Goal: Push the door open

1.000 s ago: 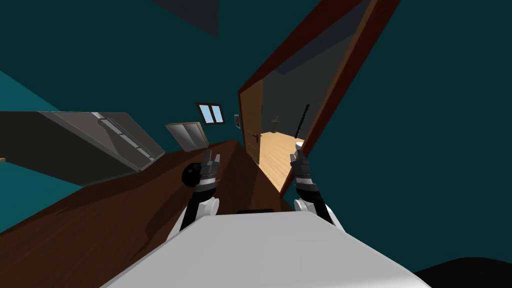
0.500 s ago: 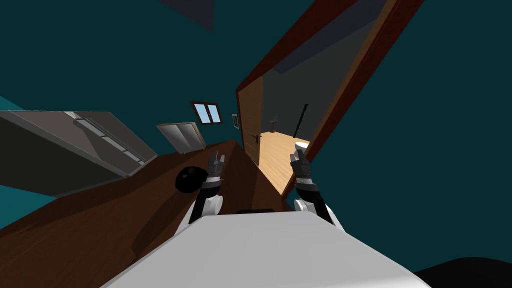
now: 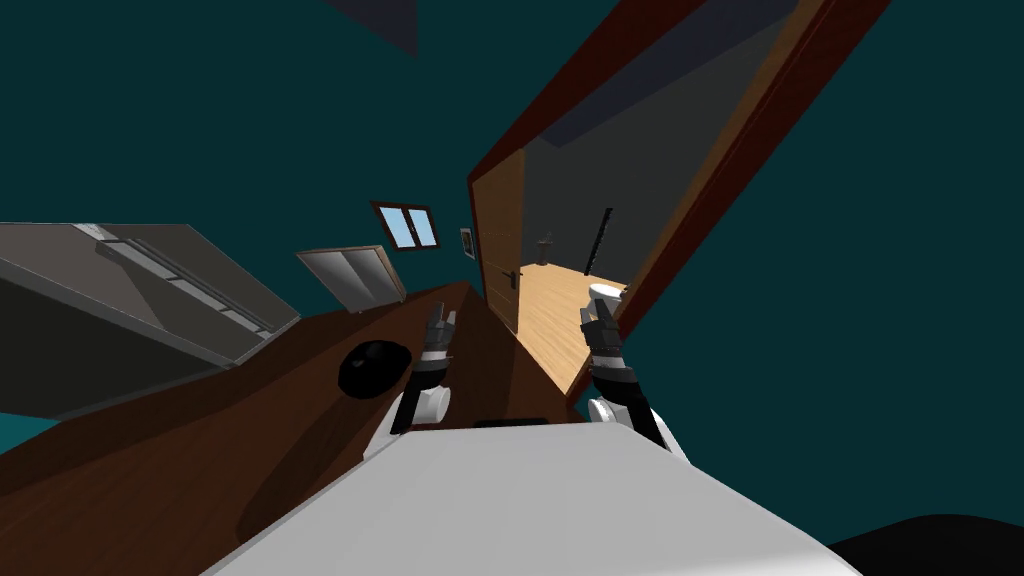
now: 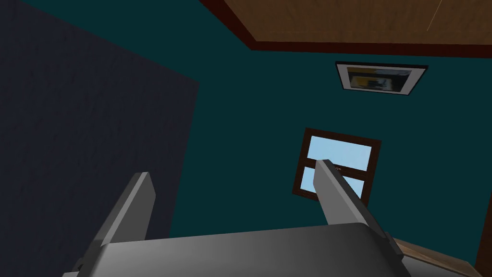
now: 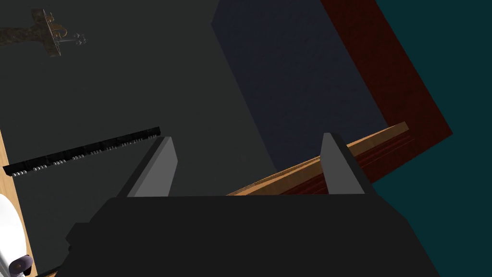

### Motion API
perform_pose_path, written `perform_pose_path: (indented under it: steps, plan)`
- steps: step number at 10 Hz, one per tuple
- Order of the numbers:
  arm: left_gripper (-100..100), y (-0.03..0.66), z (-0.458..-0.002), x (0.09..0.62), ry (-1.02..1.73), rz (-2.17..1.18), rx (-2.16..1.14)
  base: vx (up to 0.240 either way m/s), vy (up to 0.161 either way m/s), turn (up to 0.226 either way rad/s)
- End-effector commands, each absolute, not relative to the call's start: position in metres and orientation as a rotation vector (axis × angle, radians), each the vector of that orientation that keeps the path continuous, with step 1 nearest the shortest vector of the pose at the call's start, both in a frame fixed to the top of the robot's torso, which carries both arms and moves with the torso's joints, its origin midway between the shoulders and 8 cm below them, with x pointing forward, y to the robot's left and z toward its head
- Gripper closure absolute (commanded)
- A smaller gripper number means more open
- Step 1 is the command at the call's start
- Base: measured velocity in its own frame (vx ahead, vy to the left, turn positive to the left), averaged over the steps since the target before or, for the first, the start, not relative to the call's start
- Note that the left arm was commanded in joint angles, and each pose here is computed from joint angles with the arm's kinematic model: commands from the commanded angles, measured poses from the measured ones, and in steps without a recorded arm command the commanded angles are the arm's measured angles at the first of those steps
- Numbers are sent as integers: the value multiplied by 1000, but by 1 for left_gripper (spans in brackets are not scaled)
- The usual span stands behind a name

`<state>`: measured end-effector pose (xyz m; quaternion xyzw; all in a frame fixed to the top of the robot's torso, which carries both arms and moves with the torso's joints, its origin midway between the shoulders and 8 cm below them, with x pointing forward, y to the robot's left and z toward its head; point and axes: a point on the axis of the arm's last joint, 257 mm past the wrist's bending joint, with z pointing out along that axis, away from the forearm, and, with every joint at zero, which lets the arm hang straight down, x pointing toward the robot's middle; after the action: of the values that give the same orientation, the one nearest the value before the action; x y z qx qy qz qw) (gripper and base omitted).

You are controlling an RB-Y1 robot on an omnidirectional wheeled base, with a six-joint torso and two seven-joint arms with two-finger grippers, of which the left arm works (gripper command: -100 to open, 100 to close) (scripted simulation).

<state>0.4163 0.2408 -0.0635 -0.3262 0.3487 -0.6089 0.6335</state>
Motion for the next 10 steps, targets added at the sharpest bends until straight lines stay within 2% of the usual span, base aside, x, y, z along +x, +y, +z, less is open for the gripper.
perform_pose_path:
  steps: [1,10]
  plan:
    - [-100,233,-73,426,818,-1409,-756,106,64,-84]
    - [-100,207,-109,459,901,-1458,-788,97,65,-58]
